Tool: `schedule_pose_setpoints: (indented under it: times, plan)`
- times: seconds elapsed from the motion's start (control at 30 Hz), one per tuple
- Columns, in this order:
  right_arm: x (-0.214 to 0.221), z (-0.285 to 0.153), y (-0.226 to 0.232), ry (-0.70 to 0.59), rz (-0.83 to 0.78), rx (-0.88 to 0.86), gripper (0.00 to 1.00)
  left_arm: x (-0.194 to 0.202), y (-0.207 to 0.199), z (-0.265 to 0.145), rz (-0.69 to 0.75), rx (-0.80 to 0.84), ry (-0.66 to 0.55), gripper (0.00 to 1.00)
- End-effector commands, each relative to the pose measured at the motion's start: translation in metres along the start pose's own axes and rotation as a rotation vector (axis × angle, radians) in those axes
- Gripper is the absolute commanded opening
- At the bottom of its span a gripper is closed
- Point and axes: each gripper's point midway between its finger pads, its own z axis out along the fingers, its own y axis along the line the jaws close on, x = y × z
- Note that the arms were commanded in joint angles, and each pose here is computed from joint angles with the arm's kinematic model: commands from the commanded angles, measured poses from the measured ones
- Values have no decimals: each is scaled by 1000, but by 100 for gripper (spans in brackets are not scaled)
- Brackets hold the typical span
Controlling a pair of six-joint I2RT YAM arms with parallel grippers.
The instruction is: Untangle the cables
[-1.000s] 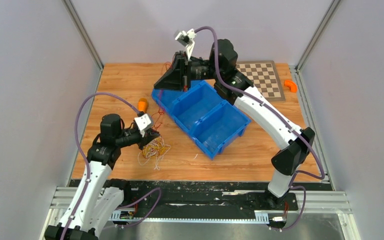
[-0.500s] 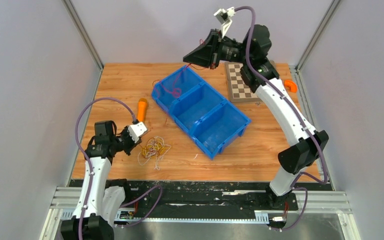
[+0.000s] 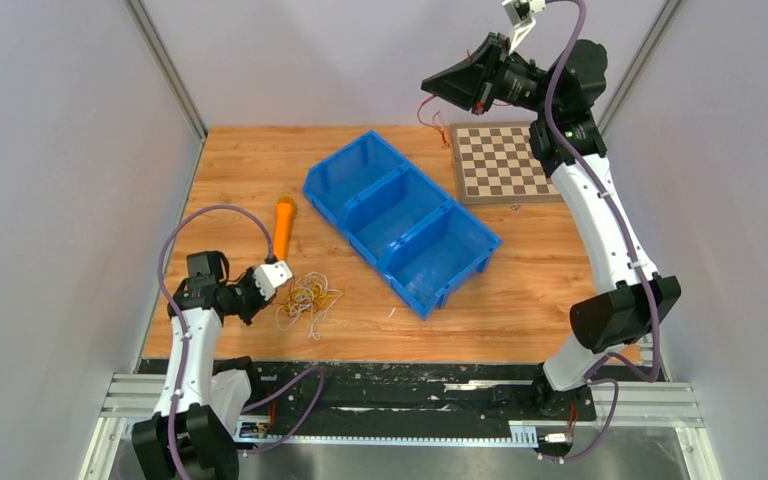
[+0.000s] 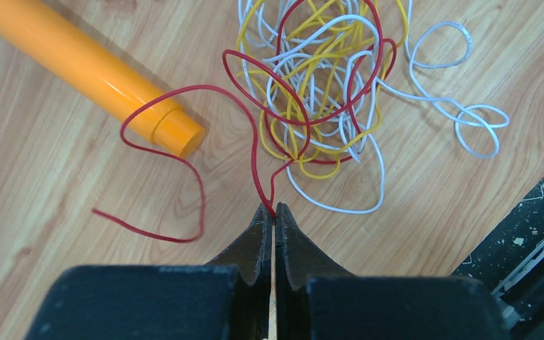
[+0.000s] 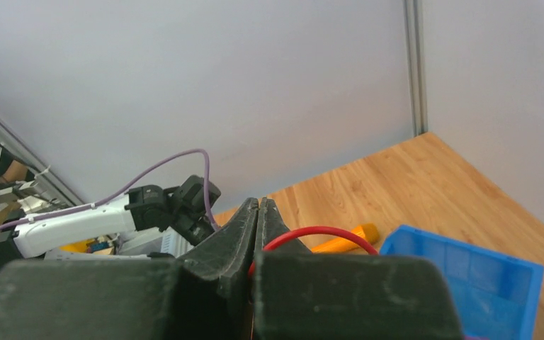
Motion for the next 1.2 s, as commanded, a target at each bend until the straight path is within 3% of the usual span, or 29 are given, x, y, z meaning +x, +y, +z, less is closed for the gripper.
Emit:
schedule_pose_setpoints:
  times: [0.0, 0.2, 0.7, 1.17]
  plan:
    - [16, -10, 22, 45, -25, -44, 0, -28, 4, -12, 21, -17, -102, 0]
    - [81, -34, 13, 206, 24, 6, 0, -68, 10, -35, 7, -70, -224, 1]
    - [225, -115, -9, 613, 58, 217, 0, -78, 8, -40, -23, -72, -266, 0]
    - [273, -95, 23, 622, 353, 119, 0, -77, 10, -36, -23, -81, -272, 0]
